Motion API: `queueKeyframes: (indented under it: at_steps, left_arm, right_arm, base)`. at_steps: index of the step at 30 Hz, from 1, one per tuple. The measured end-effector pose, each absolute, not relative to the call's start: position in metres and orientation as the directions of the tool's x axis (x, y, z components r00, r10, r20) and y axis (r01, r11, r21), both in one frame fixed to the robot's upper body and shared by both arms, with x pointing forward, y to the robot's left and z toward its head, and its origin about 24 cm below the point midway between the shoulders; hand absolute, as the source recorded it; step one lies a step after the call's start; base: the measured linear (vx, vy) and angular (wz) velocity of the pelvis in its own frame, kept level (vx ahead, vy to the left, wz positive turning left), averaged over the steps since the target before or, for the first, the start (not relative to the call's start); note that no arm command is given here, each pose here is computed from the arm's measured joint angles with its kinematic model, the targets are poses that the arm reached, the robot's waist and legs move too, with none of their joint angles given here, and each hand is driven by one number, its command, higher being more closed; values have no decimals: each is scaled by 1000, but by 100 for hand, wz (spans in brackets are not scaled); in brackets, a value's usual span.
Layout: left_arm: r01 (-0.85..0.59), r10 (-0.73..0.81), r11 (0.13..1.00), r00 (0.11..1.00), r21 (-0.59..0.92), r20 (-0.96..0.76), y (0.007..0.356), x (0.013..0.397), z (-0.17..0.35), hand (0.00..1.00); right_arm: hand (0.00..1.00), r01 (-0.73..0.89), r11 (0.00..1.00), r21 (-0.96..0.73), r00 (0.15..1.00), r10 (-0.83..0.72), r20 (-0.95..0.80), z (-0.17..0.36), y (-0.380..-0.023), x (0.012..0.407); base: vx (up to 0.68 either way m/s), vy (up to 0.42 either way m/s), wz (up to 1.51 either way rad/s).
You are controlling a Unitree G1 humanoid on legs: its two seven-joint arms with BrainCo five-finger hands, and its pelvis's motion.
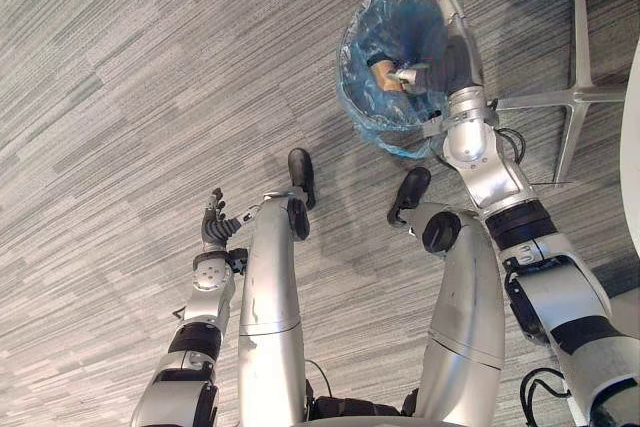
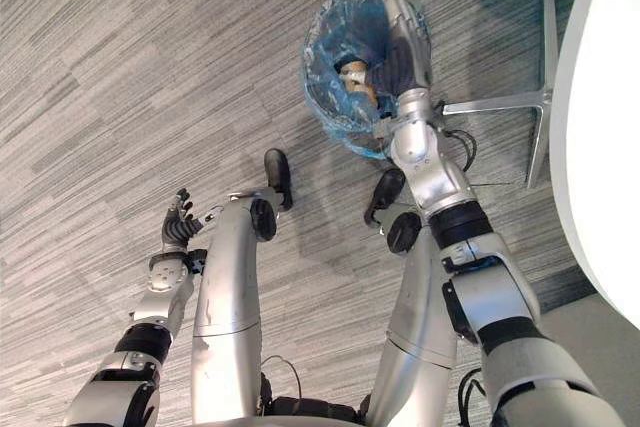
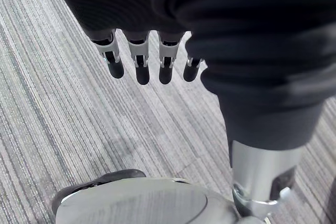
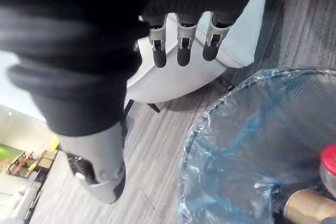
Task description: Gather rubbish on tea table into small bin, then transfer packed bag to large trash can.
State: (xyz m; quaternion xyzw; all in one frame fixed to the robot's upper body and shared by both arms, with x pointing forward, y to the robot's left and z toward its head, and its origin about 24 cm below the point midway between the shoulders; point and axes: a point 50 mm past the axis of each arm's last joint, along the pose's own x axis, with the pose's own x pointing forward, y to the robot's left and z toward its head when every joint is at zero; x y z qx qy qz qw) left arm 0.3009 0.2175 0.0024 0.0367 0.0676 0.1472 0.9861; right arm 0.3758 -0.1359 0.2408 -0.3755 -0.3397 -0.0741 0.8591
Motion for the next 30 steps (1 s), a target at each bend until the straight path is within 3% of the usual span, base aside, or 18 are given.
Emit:
queueKeyframes:
  at_steps: [12, 23, 28, 29, 30]
  left_arm:
    - [-276, 290, 955, 948, 110, -133, 218, 297, -2, 0]
    - [-279, 290, 954, 950, 106, -118, 218, 298, 0, 0]
    - [-286, 295, 954, 949, 93, -111, 218, 301, 3, 0]
    - [-289, 298, 953, 948, 91, -109, 217, 301, 3, 0]
    - [-293, 302, 952, 947, 89, -107, 217, 301, 4, 0]
  right_arm:
    - [0, 281, 397, -874, 801, 404, 441, 185, -103, 372]
    - [0, 127, 131, -983, 919, 358, 166, 123, -110, 387]
    - [0, 89, 94, -992, 953, 283, 113, 111, -112, 391]
    - [100, 92, 106, -990, 956, 269, 117, 110, -111, 392]
    - [100, 95, 111, -989, 958, 258, 121, 111, -112, 393]
  base:
    - [-3, 7, -1]
    - [3, 12, 2]
    - [6, 19, 9]
    - [8, 19, 14]
    - [5, 18, 12]
